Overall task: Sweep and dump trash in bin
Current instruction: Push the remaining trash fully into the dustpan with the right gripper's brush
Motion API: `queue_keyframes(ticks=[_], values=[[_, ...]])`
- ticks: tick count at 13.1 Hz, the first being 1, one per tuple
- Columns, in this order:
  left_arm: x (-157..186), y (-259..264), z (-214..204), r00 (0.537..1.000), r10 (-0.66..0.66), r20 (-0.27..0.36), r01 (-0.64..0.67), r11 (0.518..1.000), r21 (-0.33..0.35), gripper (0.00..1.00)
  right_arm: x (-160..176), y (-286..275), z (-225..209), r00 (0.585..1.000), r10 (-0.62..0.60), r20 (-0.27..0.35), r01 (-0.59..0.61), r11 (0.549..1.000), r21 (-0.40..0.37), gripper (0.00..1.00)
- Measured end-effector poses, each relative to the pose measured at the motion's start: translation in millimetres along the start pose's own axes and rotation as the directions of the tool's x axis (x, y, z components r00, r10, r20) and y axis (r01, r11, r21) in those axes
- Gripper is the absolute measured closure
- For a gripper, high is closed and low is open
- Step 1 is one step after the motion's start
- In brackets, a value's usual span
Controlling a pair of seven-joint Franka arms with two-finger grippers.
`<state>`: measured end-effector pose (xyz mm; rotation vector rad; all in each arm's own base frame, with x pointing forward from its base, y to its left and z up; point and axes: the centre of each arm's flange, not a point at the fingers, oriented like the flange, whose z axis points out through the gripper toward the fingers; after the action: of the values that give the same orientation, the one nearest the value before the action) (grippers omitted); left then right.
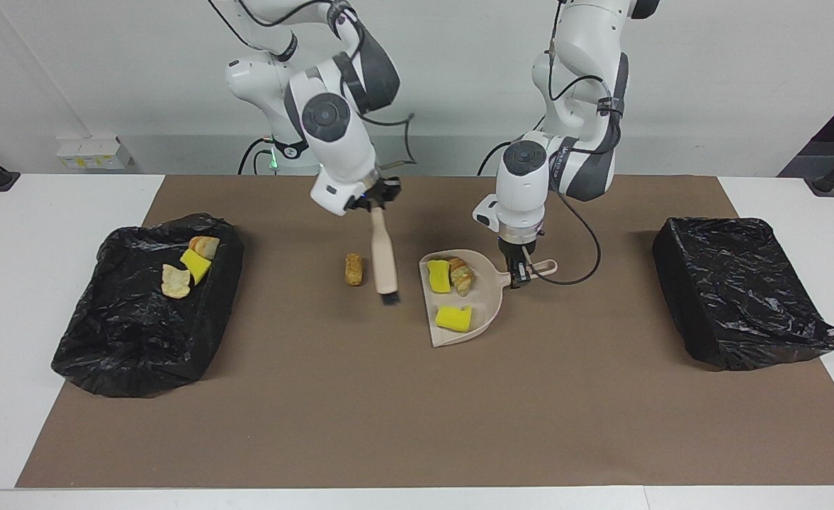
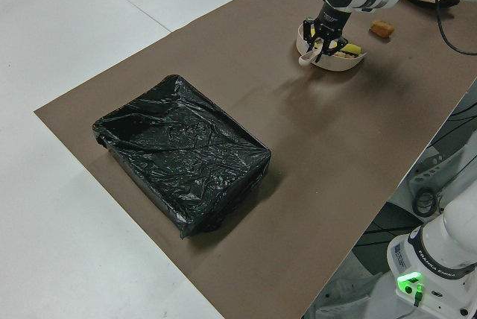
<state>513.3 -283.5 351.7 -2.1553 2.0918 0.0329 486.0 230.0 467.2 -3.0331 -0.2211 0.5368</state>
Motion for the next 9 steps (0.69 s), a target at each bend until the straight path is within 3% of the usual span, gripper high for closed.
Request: queue_keyframes(ticks=[2, 4, 6, 9], values=[[0, 0, 0, 1.0, 0.0, 0.0, 0.0, 1.0, 0.0, 0.68, -18, 26, 14, 1.0, 0.023, 0.016, -0.021, 0.992, -0.124, 0.74], [0, 0, 0, 1.0, 0.0, -0.001, 0.0, 1.0, 0.001, 0.68, -30, 68, 43, 0.997, 0.041, 0.063, -0.028, 0.98, -0.198, 0.74], [0, 0, 1, 1.0, 0.0, -0.001, 0.0, 1.0, 0.001, 0.68, -41, 93, 67, 0.993, 0.061, 0.097, -0.041, 0.979, -0.2, 0.74], [-1, 0, 1, 1.0, 0.001, -0.002, -0.001, 1.0, 0.002, 0.68, -42, 76, 103, 0.998, 0.03, 0.053, -0.019, 0.978, -0.206, 0.74]])
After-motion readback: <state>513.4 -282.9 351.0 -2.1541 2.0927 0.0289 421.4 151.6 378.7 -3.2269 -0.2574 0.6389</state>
